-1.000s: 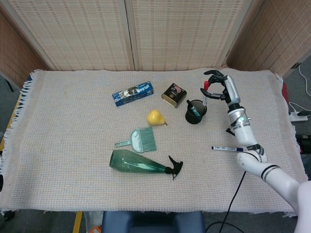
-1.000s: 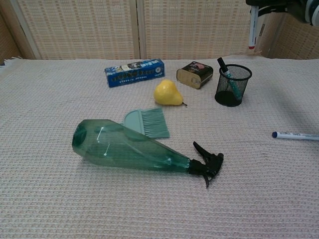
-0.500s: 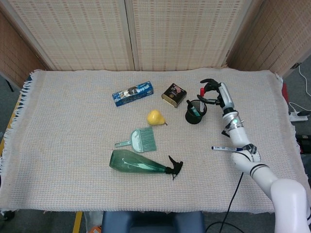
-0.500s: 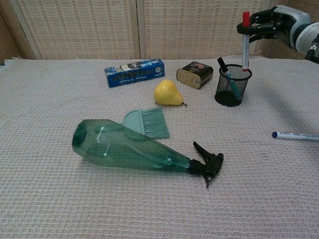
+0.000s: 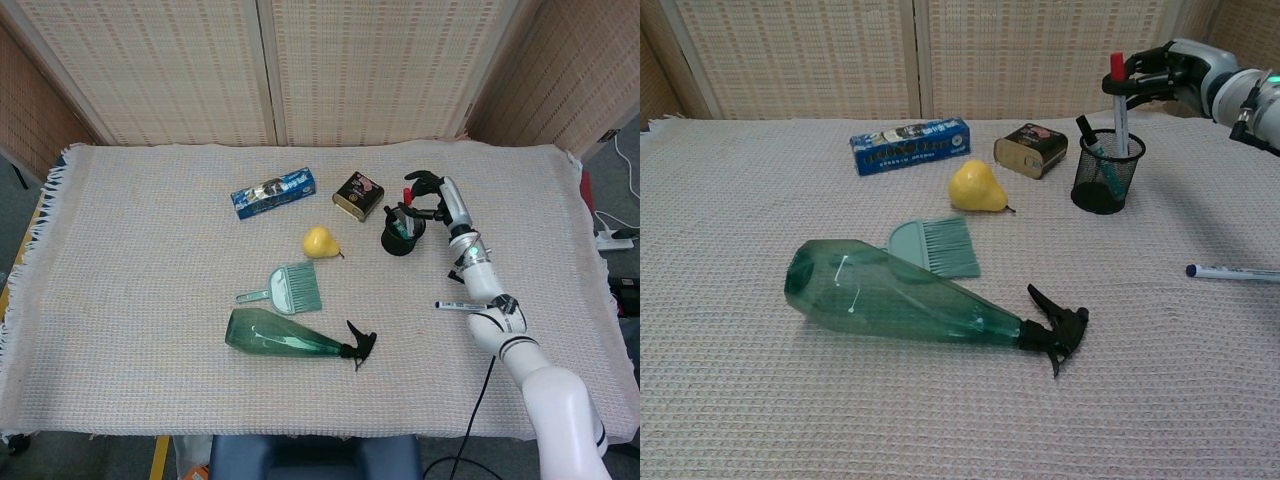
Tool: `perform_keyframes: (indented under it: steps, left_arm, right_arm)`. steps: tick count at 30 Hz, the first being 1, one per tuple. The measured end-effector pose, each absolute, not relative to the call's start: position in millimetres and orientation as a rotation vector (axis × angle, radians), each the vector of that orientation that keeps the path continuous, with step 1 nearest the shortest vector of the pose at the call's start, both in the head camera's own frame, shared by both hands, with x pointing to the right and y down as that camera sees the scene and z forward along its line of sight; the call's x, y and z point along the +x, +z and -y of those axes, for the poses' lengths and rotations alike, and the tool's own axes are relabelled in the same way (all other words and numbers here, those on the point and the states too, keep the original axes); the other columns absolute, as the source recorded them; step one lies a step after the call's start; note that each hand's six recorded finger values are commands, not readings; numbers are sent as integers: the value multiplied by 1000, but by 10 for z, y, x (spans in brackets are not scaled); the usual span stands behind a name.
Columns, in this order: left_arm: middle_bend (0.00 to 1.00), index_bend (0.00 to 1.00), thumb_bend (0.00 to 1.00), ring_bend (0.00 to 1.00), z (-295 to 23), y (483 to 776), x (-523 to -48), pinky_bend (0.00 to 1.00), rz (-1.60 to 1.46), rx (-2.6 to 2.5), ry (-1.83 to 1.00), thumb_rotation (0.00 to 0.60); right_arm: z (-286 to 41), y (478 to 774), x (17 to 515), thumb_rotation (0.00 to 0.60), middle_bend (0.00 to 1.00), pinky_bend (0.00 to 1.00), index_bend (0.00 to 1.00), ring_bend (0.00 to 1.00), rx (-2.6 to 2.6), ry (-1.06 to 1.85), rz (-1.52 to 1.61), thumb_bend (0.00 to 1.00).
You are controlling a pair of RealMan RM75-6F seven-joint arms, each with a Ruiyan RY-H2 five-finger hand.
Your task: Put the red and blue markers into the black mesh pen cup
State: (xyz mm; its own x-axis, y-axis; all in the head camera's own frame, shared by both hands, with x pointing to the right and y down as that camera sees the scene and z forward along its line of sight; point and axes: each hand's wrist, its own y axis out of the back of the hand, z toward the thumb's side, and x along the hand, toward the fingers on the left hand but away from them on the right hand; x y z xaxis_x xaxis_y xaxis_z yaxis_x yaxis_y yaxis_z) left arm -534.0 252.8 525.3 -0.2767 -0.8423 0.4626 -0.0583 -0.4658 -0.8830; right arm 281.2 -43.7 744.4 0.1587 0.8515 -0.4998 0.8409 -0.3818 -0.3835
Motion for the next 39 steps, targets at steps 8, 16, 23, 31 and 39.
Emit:
perform_keyframes:
  steps: [8, 16, 23, 31, 39]
  left_arm:
    - [9, 138, 510, 0, -2525, 5257, -5361, 282, -1142, -1400, -1808, 600]
    - [9, 137, 510, 0, -2526, 5265, -5362, 282, -1139, -1399, -1812, 600]
    - [9, 138, 511, 0, -2522, 5254, -5356, 283, -1141, -1399, -1808, 600]
    - [9, 137, 510, 0, -2526, 5241, -5301, 282, -1131, -1412, -1790, 600]
    - [10, 138, 511, 0, -2530, 5187, -5212, 282, -1128, -1430, -1747, 600]
  right_arm:
    - [359, 7562, 2813, 600, 286, 340, 739, 410, -2379, 1113, 1715, 294]
    - [338, 7589, 2800, 600, 272, 199, 498, 289, -2381, 1141, 1672, 314]
    - [357, 7537, 2750, 600, 145, 25, 330, 122, -2407, 1120, 1612, 294]
    - [487, 7175, 2743, 600, 132, 12, 333, 110, -2428, 959, 1533, 267]
    - [265, 6678, 2913, 600, 133, 50, 523, 177, -2330, 882, 1352, 266]
